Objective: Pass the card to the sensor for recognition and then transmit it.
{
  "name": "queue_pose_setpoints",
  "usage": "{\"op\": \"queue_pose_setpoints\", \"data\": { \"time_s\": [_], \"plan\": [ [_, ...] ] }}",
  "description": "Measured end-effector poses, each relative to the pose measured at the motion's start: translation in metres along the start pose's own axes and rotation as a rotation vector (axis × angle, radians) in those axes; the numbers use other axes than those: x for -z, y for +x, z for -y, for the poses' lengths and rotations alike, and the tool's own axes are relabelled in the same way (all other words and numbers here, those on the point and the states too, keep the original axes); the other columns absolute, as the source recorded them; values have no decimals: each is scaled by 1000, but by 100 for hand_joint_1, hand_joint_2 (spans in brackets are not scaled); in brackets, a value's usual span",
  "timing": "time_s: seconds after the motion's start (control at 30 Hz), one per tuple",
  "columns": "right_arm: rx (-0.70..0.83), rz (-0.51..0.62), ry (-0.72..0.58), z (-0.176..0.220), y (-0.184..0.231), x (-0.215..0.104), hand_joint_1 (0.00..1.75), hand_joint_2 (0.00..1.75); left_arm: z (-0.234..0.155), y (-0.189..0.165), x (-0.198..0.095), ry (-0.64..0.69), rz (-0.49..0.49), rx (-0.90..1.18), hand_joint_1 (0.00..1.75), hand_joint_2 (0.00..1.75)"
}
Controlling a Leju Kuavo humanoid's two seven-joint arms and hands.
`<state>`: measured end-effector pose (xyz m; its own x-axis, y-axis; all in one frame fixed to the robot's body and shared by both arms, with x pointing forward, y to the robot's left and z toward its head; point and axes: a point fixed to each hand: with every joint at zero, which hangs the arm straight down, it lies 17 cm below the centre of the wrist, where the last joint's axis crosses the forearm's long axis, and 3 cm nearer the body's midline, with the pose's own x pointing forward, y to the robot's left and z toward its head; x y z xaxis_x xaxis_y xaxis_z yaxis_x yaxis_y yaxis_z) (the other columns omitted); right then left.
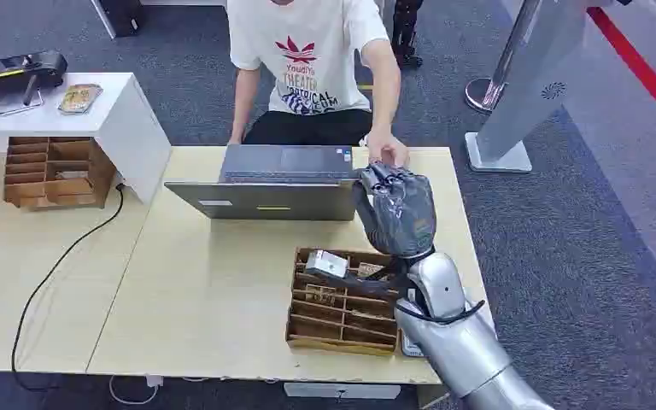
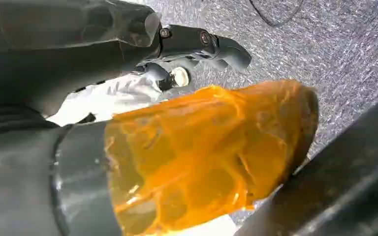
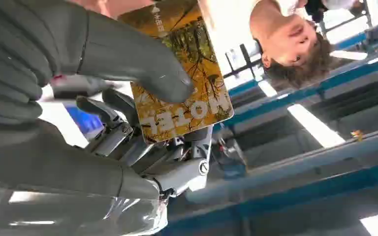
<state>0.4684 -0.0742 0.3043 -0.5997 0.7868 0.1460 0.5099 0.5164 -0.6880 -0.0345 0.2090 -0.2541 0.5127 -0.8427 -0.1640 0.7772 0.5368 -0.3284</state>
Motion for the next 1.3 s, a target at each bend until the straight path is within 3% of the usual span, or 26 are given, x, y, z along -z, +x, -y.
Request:
{"op": "queue_pose_setpoints", "data": {
  "time_s": [0.37,0.7,1.13,1.3],
  "plan": [
    [352,-171,-152,37,5,-13,175,175,5,4,1,-7,9,-42,0,0],
    [669,-306,-227,47,-1,-27,175,175,13,11,2,-30,36,-118,0,0],
    [1123,-336,-132,14,43,-19,175,175,31,34,0,-82,95,-235,0,0],
    [1226,-332,-74,-1,63,-15,175,175,37,38,0,-96,105,-259,0,0]
  ]
}}
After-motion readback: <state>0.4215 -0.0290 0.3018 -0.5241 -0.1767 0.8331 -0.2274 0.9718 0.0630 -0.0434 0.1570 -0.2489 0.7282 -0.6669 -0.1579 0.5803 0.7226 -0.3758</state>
